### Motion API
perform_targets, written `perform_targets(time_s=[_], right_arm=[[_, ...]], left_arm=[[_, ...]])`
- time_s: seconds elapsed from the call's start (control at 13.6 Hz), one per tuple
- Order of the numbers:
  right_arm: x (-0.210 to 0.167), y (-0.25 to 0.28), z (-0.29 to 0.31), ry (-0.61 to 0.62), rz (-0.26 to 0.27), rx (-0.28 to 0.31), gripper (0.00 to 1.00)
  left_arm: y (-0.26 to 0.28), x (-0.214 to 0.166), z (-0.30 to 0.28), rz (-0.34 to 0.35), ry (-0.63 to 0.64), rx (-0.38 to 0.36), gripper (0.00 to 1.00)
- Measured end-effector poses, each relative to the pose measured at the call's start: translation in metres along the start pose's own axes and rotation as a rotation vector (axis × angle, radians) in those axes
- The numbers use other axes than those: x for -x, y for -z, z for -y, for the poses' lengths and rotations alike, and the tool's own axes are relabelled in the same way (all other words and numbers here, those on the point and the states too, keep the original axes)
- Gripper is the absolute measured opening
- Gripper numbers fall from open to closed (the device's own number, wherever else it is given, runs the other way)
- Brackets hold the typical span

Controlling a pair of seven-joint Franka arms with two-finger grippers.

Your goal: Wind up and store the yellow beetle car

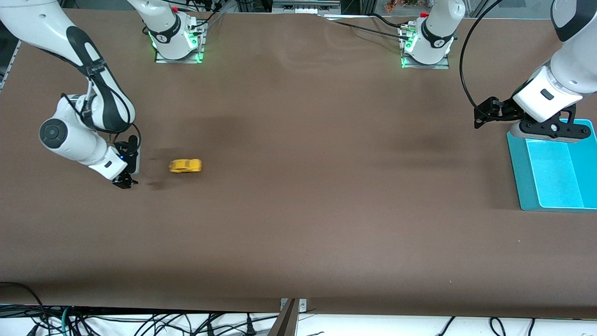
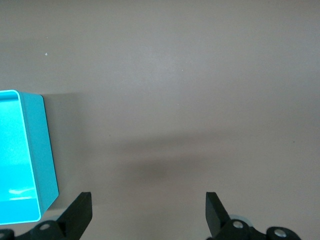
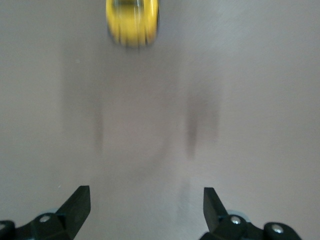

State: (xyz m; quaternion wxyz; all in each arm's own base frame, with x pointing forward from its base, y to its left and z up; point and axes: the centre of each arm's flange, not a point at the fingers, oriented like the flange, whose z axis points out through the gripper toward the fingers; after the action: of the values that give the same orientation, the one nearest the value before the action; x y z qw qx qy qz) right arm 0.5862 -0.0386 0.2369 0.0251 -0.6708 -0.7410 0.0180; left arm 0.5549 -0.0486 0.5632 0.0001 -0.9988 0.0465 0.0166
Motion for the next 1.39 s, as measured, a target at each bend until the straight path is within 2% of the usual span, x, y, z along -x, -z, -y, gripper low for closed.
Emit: perform_targets(time_s=[0.22,0.37,0.59,0.81,1.39], right_arm=[[-0.016,0.089,-0.021,0.019,0.026,-0.017,1.00],[-0.026,0.146,-0.027,0.017,0.046,0.035,1.00],[-0.036,0.200,-0.021,-0.103,0.008,0.119,1.00],[-0.039,0.232,-0.009,-0.159,0.011,0.150,1.00],[-0.023,0.258,0.007,-0.468,0.012,0.103,1.00]], left_arm=[[0.000,0.000,0.000,0.000,0.000,0.000,1.00],[0.000,0.000,0.000,0.000,0.000,0.000,1.00],[0.000,0.000,0.000,0.000,0.000,0.000,1.00],[0.000,0.000,0.002,0.001,0.003,0.000,1.00],[-0.002,0.002,0.003,0.016,0.005,0.000,1.00]])
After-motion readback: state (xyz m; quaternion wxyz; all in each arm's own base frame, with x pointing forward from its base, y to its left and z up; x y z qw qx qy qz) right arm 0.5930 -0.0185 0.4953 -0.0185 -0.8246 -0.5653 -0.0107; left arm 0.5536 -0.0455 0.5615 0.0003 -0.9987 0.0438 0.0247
